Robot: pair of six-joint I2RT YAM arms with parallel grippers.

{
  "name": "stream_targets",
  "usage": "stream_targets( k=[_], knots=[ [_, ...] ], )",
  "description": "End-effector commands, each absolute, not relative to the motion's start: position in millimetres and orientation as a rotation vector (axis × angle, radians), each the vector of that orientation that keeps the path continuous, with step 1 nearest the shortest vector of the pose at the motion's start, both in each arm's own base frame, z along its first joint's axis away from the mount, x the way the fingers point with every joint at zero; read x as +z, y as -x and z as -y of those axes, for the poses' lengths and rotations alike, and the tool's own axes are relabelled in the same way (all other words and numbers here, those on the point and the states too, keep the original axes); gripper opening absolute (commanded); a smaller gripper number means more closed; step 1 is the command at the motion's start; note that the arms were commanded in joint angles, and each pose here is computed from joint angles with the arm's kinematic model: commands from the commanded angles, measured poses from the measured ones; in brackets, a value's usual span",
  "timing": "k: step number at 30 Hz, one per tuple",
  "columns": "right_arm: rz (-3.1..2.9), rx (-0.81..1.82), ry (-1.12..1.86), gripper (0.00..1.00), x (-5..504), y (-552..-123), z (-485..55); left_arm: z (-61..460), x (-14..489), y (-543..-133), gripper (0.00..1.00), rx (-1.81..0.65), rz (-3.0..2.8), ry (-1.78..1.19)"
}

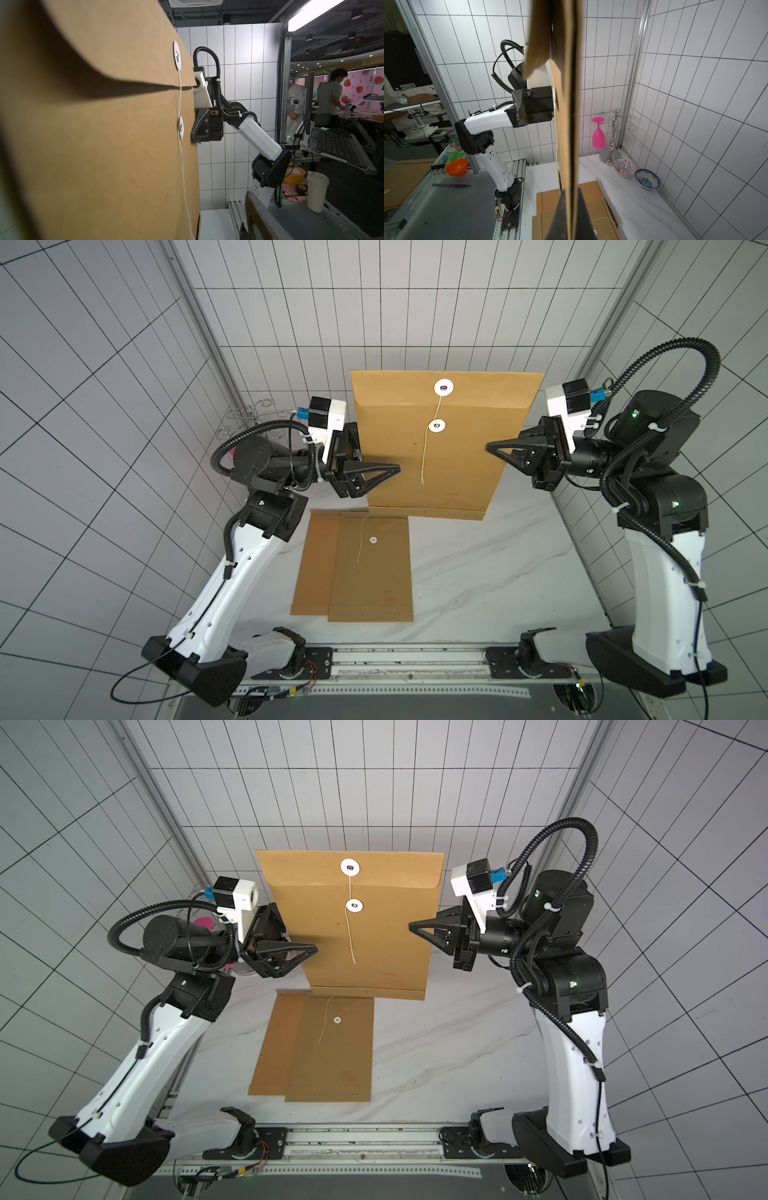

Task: Open the file bag
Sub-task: Pick up the file bag from the center of the board.

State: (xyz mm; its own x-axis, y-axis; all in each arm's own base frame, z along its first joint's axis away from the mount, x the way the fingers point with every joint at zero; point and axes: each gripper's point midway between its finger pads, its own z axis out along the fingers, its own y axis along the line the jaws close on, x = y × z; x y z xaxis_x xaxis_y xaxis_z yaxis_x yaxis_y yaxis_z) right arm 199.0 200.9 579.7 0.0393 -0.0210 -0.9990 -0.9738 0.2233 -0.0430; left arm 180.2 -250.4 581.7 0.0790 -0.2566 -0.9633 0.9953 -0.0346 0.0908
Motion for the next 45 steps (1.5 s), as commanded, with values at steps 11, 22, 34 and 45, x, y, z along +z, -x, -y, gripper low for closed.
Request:
stream_targets(
  k=[11,22,34,45],
  knots=[
    [-1.257,0.929,1.048,0.00,587,-190,-195,236,598,-156,0.31,-1.230,-0.876,-1.060],
    [-1.243,0.995,1.051,0.00,586,-187,-198,240,596,-170,0.17,-1.225,-0.891,-1.036],
    [-1.318,0.844,0.887,0.61,585,-211,-183,214,601,-193,0.00,-1.083,-0.969,-0.885],
    [-1.584,0.631,0.564,0.72,525,-243,-143,158,582,-250,0.00,-0.570,-1.276,-0.542]
  ],
)
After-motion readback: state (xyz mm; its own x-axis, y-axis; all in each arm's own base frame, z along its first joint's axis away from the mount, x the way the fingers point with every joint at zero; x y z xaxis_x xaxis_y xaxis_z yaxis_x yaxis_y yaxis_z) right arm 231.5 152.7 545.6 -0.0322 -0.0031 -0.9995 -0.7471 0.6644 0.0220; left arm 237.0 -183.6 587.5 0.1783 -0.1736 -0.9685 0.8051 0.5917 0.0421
